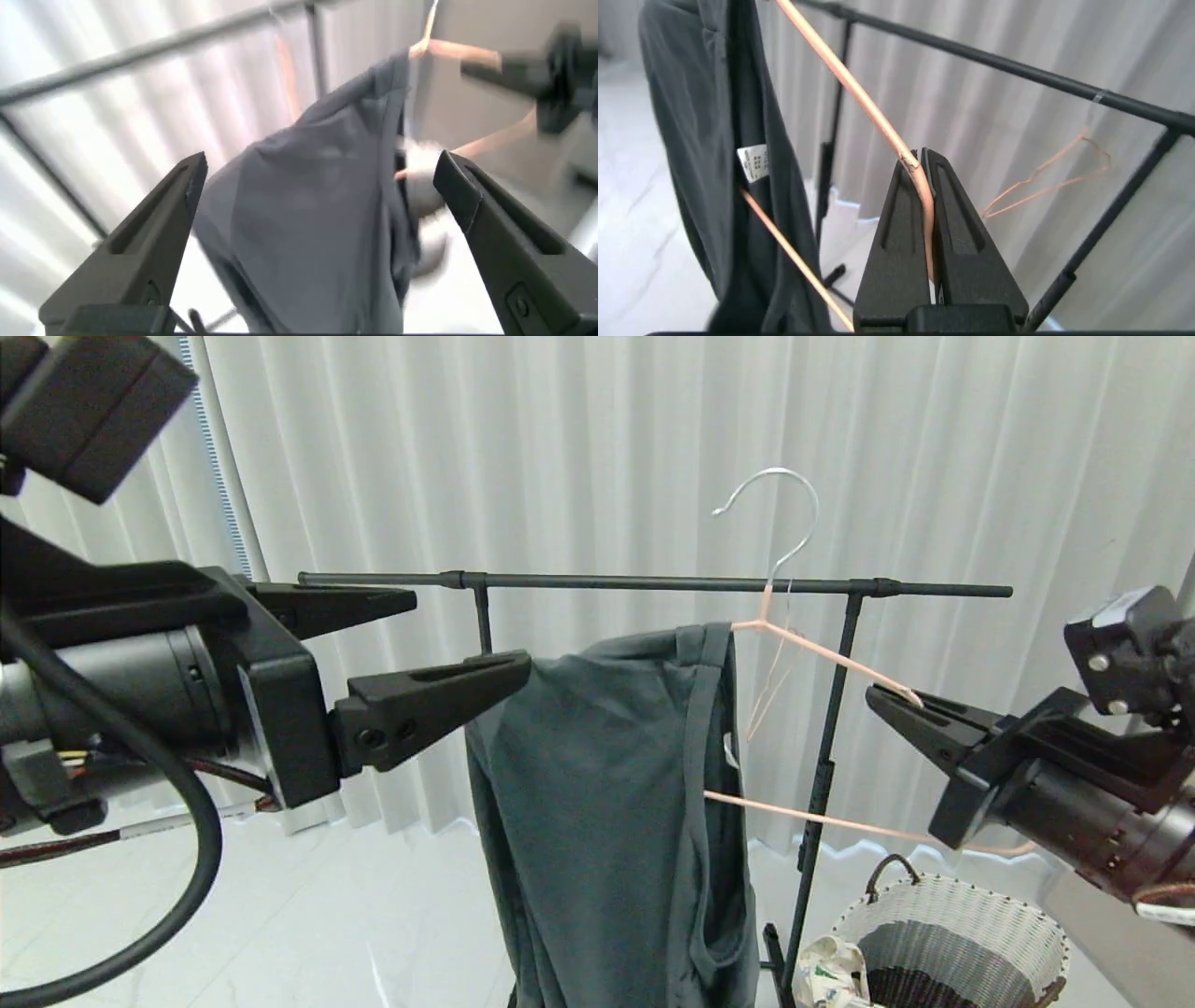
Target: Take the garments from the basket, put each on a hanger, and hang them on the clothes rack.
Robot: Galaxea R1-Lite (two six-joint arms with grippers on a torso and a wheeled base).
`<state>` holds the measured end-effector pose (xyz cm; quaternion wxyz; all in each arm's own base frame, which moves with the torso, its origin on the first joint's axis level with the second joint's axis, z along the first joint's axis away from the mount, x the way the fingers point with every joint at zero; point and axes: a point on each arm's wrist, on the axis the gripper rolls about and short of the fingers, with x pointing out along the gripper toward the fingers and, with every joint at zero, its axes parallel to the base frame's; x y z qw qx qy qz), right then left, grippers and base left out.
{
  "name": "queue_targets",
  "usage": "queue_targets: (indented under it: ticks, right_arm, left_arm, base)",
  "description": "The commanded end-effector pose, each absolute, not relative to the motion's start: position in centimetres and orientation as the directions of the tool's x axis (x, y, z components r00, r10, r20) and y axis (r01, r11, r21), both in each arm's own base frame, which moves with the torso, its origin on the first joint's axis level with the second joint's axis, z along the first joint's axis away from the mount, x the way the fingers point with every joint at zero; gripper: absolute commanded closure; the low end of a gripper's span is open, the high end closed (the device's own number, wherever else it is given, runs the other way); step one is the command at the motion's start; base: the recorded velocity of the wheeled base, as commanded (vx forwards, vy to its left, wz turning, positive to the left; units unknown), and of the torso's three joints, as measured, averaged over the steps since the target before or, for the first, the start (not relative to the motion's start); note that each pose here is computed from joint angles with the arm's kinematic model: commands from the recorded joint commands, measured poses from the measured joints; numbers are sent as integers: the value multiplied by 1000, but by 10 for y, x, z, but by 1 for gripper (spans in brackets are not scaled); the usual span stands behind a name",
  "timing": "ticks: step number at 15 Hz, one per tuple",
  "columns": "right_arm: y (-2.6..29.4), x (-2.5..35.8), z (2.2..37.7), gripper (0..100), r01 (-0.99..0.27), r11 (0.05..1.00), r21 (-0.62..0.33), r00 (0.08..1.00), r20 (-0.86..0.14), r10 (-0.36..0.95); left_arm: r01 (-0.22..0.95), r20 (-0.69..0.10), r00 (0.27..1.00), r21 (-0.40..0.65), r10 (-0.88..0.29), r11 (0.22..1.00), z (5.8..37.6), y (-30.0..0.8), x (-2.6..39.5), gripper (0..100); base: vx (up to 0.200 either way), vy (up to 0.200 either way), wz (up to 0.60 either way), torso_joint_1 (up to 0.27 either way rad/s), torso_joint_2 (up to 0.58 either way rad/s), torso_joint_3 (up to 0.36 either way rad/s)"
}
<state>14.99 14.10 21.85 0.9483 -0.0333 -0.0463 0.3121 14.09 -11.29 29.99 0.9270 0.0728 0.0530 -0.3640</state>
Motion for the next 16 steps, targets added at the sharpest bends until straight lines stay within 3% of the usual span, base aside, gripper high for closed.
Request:
queue_targets:
  ticks: [1, 6, 11, 16]
  right_arm:
    - [124, 124, 216, 100, -629, 767, -129, 762, 91, 641]
    - [115, 89, 201, 100, -717, 672, -185, 671, 81, 737]
    - [119, 82, 200, 100, -750, 630, -204, 629, 75, 774]
    - [121, 79, 196, 100, -765, 609, -210, 612, 61, 789]
  left_arm:
    - [750, -205, 658, 98, -724, 654, 280, -111, 133, 0]
    - [888, -280, 458, 115, -843, 445, 258, -130, 126, 0]
    - [933, -348, 358, 88, -867, 350, 237, -140, 113, 0]
    - [942, -396, 328, 69, -858, 328, 226, -151, 117, 0]
  base:
    - [0, 0, 0, 0, 0, 0]
    - [0, 0, 0, 0, 0, 0]
    - [0, 0, 0, 0, 0, 0]
    - [0, 0, 0, 0, 0, 0]
